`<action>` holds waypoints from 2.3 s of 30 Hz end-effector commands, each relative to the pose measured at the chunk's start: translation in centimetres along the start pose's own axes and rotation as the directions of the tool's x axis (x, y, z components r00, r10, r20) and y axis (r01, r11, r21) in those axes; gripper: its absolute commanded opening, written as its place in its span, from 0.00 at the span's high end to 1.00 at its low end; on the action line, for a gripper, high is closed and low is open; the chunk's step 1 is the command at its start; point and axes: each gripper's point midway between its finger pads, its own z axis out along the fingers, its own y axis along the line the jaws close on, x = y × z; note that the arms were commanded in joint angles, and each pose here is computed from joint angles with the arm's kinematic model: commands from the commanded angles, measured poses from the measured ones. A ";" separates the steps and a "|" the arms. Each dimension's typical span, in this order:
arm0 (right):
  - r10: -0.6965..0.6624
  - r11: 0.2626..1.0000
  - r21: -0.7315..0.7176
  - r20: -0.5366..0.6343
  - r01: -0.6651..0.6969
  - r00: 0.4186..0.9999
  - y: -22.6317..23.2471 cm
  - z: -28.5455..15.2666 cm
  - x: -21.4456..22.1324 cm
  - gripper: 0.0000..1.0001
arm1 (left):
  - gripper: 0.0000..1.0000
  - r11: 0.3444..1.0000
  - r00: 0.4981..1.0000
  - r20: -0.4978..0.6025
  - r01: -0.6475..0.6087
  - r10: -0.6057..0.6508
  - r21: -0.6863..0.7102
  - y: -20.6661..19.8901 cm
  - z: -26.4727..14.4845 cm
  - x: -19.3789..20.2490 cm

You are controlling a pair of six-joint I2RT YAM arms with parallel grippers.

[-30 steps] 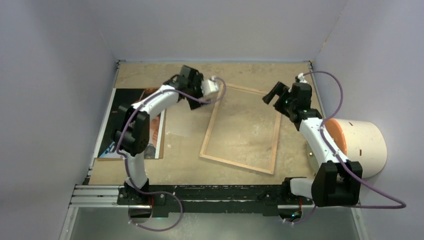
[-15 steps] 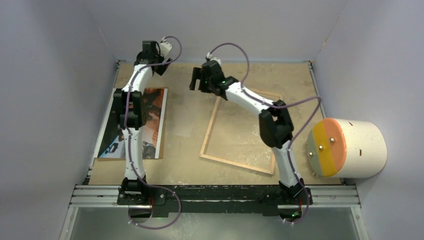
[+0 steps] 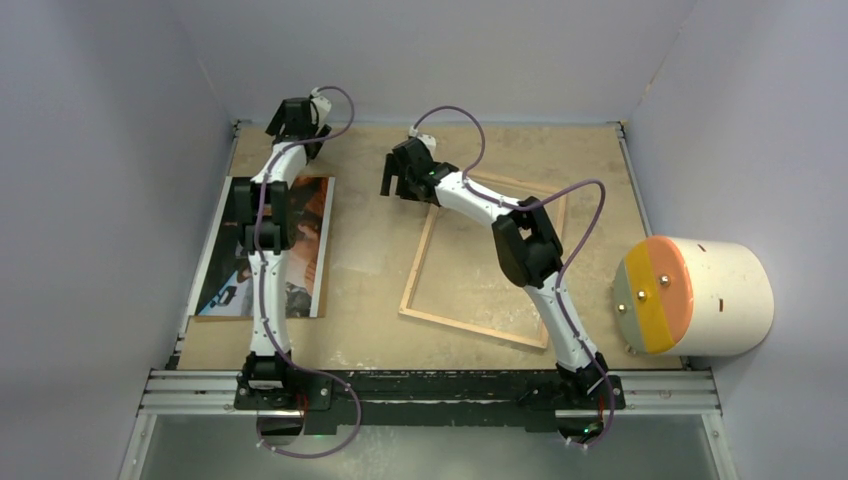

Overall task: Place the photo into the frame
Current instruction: Place the photo frame at the center of the board, then move the photo frame item to the center of the board.

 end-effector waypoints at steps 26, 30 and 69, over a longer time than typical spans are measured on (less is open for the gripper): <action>0.256 0.961 0.121 -0.051 -0.249 0.965 -3.1 0.0 3.6 0.01 | 0.06 0.558 0.963 -0.126 -0.029 0.237 0.829 -17.5 -10.0 9.0; 0.281 0.952 0.134 -0.039 -0.274 0.959 -3.5 -0.6 3.5 0.01 | 0.06 0.576 0.971 -0.114 -0.030 0.212 0.817 -16.4 -10.4 7.9; 0.611 0.739 -0.356 -0.004 -0.572 0.791 0.4 -12.2 -3.6 0.01 | 0.16 0.286 0.933 -0.099 -0.005 0.347 0.958 -25.7 -18.3 11.5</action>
